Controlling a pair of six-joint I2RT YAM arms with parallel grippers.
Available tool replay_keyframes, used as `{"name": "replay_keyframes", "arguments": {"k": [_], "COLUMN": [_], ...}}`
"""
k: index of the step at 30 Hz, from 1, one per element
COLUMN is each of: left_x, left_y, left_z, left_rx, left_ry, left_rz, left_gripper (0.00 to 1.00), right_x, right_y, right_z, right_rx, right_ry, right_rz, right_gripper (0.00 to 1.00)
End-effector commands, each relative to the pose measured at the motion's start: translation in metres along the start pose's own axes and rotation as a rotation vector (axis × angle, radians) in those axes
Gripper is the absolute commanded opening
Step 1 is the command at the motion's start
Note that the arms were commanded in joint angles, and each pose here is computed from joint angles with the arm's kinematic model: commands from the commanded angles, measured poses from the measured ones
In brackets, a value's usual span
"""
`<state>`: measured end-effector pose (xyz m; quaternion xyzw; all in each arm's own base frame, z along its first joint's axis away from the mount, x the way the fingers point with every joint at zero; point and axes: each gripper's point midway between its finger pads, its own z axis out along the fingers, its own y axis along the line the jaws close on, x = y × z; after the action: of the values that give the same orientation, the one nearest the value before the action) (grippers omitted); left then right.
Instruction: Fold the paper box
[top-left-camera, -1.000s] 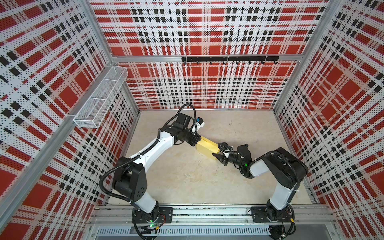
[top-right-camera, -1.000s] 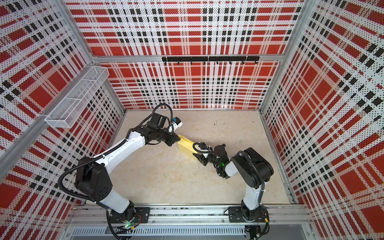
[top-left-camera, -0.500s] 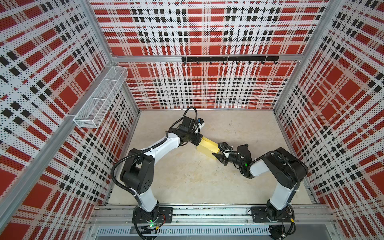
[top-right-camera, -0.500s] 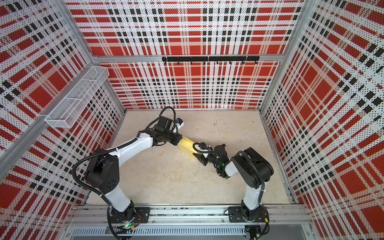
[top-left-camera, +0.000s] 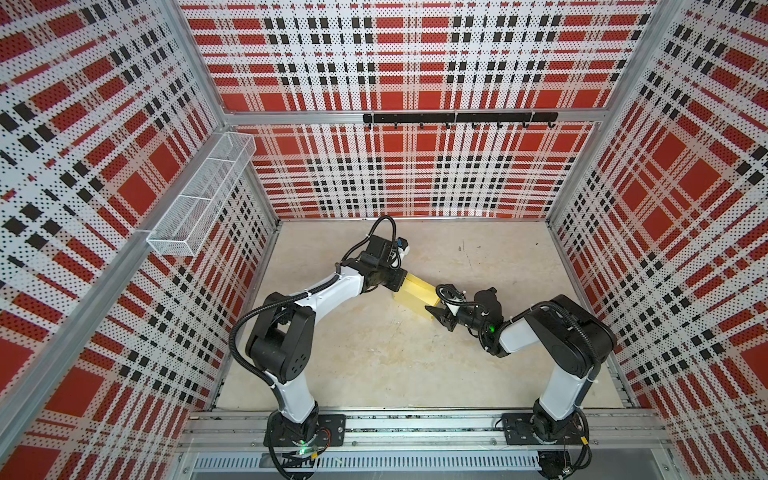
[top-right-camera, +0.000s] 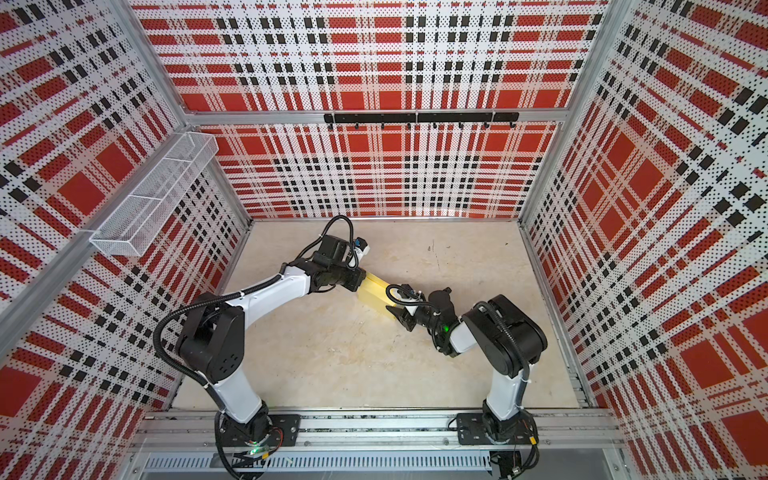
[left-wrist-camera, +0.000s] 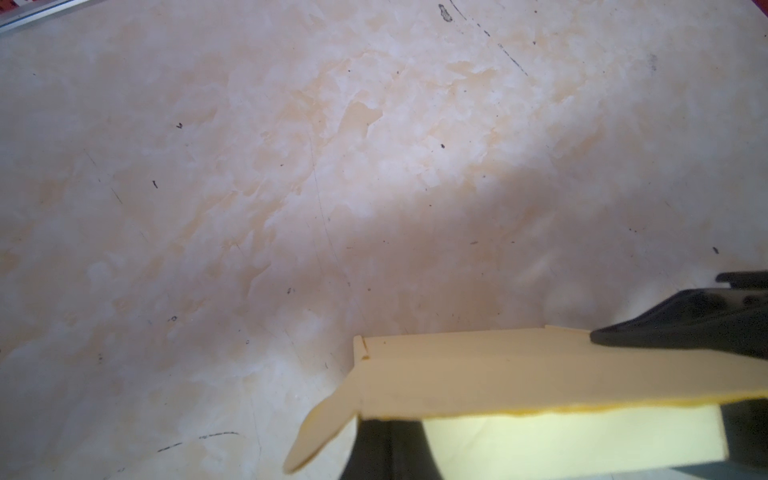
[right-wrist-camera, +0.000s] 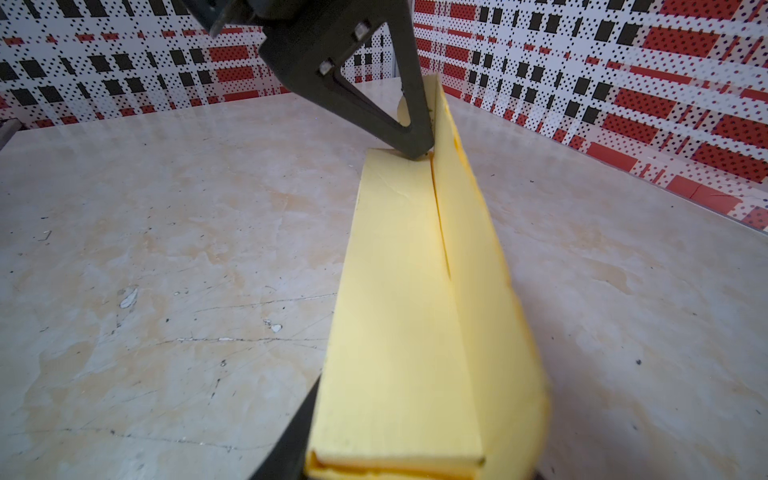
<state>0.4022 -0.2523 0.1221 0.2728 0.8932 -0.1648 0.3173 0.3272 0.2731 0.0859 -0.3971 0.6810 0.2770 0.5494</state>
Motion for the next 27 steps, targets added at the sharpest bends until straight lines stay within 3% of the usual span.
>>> {"name": "replay_keyframes", "arguments": {"k": [1, 7, 14, 27], "left_x": [0.024, -0.004, 0.002, 0.001], "left_y": [-0.014, -0.069, -0.118, -0.125], "left_z": [0.001, -0.031, -0.025, 0.008], "left_rx": [0.034, 0.201, 0.342, 0.28], "left_ry": [0.089, 0.002, 0.016, -0.009], "left_rz": [-0.026, 0.034, 0.122, 0.182], "left_gripper": [0.0, 0.0, 0.0, 0.0], "right_x": [-0.006, -0.008, -0.007, -0.007], "right_y": [-0.005, -0.006, -0.006, -0.006], "right_z": [0.003, 0.003, 0.002, 0.002], "right_rx": [0.012, 0.014, 0.017, 0.018], "right_ry": [-0.019, -0.023, -0.021, -0.029], "right_rz": [-0.029, -0.028, -0.031, -0.026], "right_gripper": [0.38, 0.38, 0.38, 0.37]}}
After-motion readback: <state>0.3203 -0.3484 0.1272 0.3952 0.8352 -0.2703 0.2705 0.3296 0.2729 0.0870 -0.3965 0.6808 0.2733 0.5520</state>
